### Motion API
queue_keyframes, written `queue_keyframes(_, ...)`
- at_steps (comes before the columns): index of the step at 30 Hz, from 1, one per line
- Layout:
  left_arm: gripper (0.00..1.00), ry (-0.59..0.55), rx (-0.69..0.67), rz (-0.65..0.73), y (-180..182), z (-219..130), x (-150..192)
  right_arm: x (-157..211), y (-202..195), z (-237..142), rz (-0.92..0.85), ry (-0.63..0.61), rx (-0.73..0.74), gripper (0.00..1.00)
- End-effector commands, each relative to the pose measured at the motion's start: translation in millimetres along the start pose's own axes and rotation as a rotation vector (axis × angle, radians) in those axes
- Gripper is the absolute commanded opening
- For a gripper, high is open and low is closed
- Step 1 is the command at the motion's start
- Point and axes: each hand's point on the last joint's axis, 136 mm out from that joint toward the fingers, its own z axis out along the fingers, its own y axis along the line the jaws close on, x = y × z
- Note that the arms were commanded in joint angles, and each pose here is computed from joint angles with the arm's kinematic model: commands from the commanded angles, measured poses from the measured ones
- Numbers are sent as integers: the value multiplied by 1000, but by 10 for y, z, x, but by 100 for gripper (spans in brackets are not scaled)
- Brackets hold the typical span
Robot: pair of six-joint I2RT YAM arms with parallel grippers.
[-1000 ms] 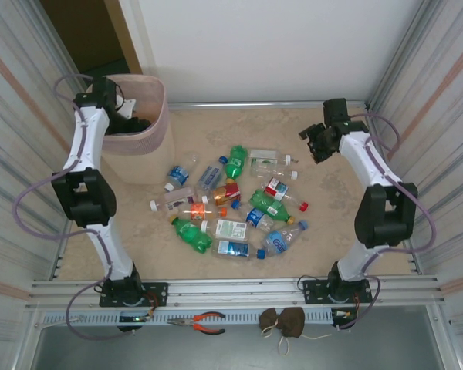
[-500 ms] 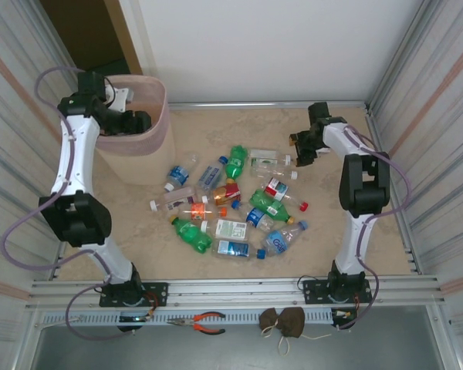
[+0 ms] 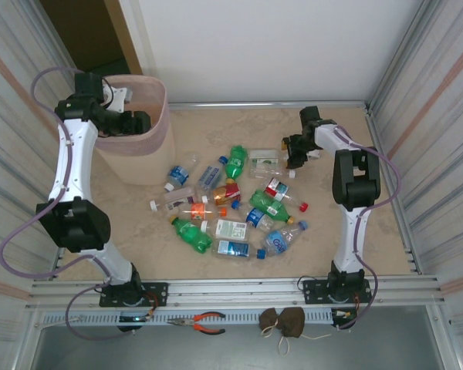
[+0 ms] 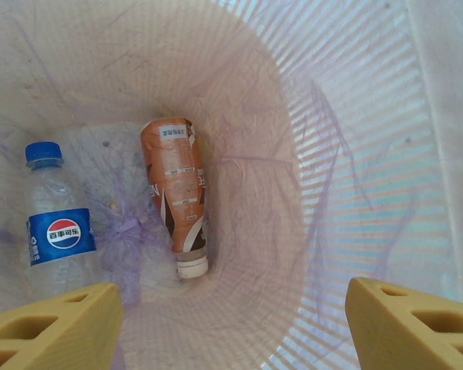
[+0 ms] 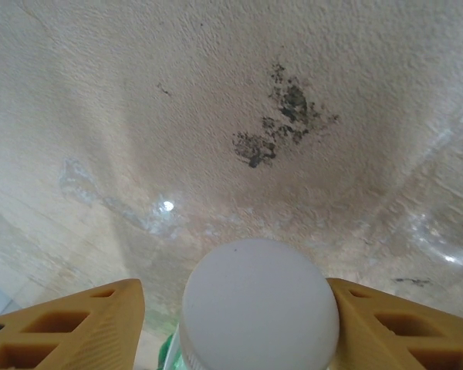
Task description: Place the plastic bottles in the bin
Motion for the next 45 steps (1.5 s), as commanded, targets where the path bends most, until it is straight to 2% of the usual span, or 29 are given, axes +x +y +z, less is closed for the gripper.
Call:
queue_keyframes(1, 76, -14, 19, 7, -83, -93, 20, -47, -2, 78, 48, 4, 13, 58)
queue_keyframes(7, 76, -22, 15, 12, -98, -131, 10, -101, -24, 74, 57, -7, 5, 50)
queue_keyframes(12, 76, -59, 12, 41, -187, -220, -55, -164, -21, -38, 65, -31, -24, 38)
queue_keyframes(15, 76, -88, 16, 60, -251, -289, -103, -198, 32, -173, 52, -49, -57, 34)
queue_keyframes(21, 76, -146, 39, 130, -488, -473, -190, -174, 198, -587, -47, -104, -166, 31)
queue_keyframes(30, 77, -251, 199, 320, -1170, -701, -264, 177, 608, -1274, -393, -105, -482, 23)
queue_keyframes(36, 79, -283, 268, 506, -1743, -759, -172, 653, 765, -1866, -715, -76, -673, 20)
queue_keyframes(41, 84, -303, 366, 599, -2221, -745, -93, 1047, 717, -2250, -924, -92, -735, 19)
queue_keyframes(45, 87, -269, 480, 638, -2582, -677, -1, 1330, 632, -2473, -1046, -113, -770, 20)
